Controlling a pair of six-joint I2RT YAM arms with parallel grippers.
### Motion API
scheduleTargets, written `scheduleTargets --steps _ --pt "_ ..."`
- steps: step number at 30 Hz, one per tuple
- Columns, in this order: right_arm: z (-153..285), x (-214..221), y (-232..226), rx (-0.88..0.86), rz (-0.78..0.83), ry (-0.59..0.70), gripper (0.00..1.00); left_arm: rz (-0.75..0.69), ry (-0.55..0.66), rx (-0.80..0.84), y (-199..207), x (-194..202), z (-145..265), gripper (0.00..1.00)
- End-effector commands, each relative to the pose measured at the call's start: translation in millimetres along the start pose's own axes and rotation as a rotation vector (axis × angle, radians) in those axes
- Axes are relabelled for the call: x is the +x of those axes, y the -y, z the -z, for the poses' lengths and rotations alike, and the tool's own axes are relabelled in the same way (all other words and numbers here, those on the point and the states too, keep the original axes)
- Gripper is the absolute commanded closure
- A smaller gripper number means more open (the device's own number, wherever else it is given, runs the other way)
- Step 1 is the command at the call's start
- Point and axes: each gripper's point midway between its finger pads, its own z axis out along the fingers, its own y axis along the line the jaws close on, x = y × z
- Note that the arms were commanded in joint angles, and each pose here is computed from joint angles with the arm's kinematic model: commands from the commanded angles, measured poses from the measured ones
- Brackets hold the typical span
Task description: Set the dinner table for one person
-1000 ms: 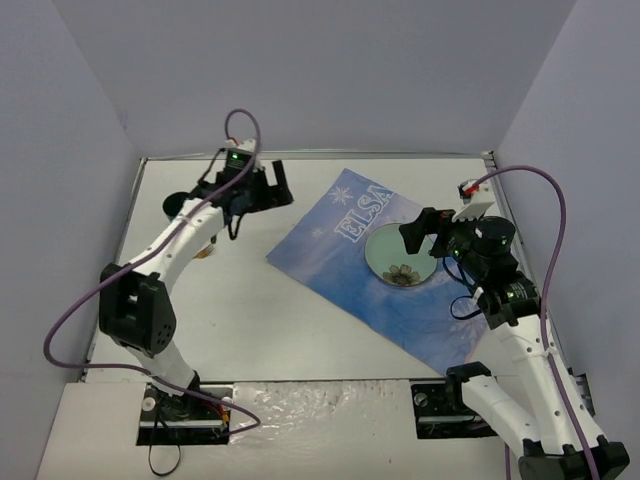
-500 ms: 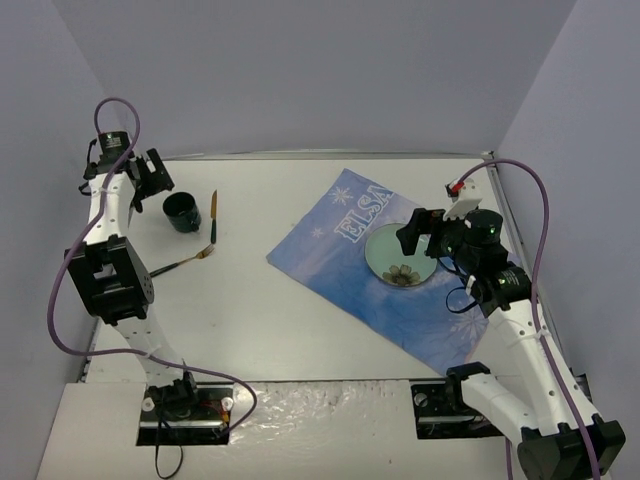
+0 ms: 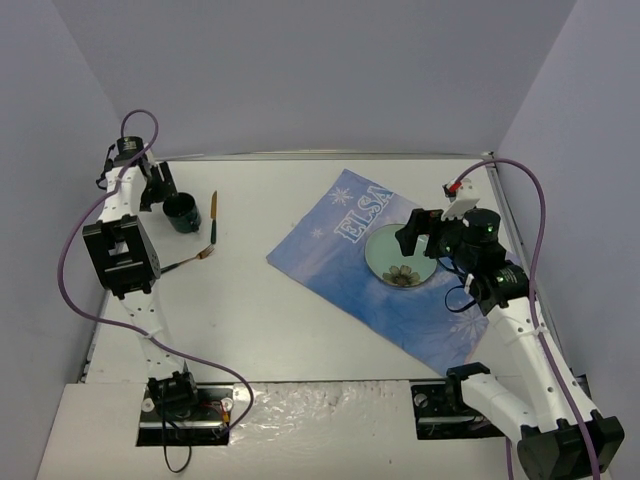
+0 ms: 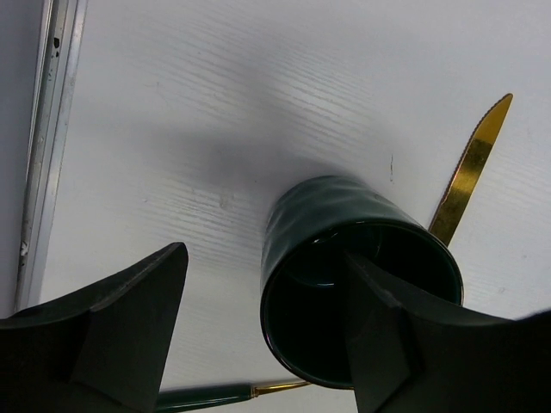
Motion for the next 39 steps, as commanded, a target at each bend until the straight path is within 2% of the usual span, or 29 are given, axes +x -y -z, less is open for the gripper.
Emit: scheduleTargets --steps 1,8,17,20,26,30,35,39 --pt "-1.8 -29.0 -7.3 -0.025 0.025 0.071 0.00 -0.048 0.086 0.049 4.5 -27.3 19.2 0.41" --pt "-5.5 -29.8 -10.3 -0.042 0.023 0.058 0.00 -0.082 0.078 0.102 8.9 -20.8 6.4 0.51" --pt "-5.5 -28.8 -20.2 -0.099 0.026 0.046 0.00 -0.092 0.066 0.123 7.5 -17.1 -4.4 0.58" --pt "-6.1 -26.8 -22.1 -0.112 0.030 0.039 0.00 -0.091 0.066 0.123 6.4 -16.4 -6.7 0.65" --pt "-5.4 -26.9 -24.5 -0.125 0.027 0.039 0.00 -0.083 0.077 0.141 9.0 -18.8 -3.6 0.89" --pt "-4.6 -27.2 -27.9 -0.142 0.028 0.038 0.00 -0.068 0.100 0.159 13.6 -24.4 10.3 1.00" --pt "-6.8 -26.6 -33.5 -0.168 0.041 0.028 0.00 -0.044 0.138 0.193 34.8 -29.0 43.9 1.00" --pt "-12.6 -28.7 -40.3 -0.183 0.083 0.026 0.00 -0.052 0.113 0.156 55.0 -17.7 80.5 1.00"
